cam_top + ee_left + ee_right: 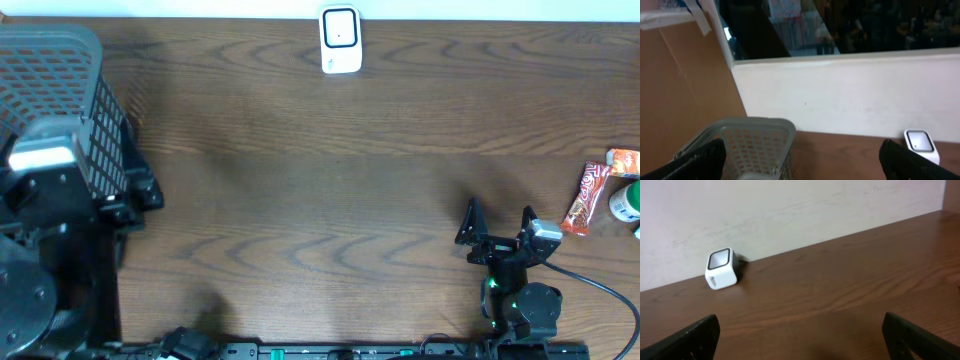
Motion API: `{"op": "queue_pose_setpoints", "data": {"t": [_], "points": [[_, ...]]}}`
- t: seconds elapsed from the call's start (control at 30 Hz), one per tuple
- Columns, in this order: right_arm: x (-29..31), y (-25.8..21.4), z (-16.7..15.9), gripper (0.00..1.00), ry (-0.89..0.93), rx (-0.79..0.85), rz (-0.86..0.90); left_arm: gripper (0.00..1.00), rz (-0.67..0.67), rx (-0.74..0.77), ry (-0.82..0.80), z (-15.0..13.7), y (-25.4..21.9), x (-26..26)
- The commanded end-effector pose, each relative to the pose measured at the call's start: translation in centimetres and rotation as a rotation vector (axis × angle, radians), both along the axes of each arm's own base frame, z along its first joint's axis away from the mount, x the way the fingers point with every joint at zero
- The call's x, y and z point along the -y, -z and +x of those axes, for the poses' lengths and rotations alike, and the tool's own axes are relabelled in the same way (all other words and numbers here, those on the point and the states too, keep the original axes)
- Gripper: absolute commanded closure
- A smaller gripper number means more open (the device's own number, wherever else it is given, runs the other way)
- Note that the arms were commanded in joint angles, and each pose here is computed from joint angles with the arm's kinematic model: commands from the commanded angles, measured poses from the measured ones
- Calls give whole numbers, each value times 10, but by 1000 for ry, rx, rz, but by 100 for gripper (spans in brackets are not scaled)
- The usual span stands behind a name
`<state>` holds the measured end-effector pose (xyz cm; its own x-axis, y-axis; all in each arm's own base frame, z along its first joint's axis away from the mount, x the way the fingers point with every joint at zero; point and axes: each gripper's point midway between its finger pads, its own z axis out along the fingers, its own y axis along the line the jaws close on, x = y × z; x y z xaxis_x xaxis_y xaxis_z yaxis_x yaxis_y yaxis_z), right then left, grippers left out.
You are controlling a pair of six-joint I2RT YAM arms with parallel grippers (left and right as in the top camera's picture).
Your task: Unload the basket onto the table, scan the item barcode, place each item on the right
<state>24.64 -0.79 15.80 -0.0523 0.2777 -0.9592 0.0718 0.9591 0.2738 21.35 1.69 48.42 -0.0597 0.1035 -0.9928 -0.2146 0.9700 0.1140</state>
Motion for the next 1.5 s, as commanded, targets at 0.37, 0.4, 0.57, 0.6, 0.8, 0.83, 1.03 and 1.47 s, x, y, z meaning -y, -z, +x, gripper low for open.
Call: {"op": "queue_pose_setpoints", "data": {"t": [0.37, 0.4, 0.57, 0.6, 0.8, 0.83, 1.03, 1.47], "points": [[-2, 0, 0, 1, -11, 2, -11, 2, -21, 4, 18, -44, 73, -17], [-2, 0, 0, 1, -11, 2, -11, 2, -23, 0, 12, -46, 82, -19], [-2, 0, 0, 1, -11, 1, -11, 2, -72, -17, -34, -53, 130, -27], [-2, 0, 0, 1, -11, 1, -11, 2, -70, -29, -37, -52, 140, -27], [-2, 0, 0, 1, -11, 1, -11, 2, -65, -86, -22, -36, 194, -22], [-2, 0, 0, 1, -11, 1, -11, 2, -67, -72, -21, -31, 199, -21], [-2, 0, 0, 1, -11, 1, -11, 2, -89, 55, -32, -10, 220, -20], [-2, 0, 0, 1, -11, 1, -11, 2, -64, 20, -64, 16, 286, -24]]}}
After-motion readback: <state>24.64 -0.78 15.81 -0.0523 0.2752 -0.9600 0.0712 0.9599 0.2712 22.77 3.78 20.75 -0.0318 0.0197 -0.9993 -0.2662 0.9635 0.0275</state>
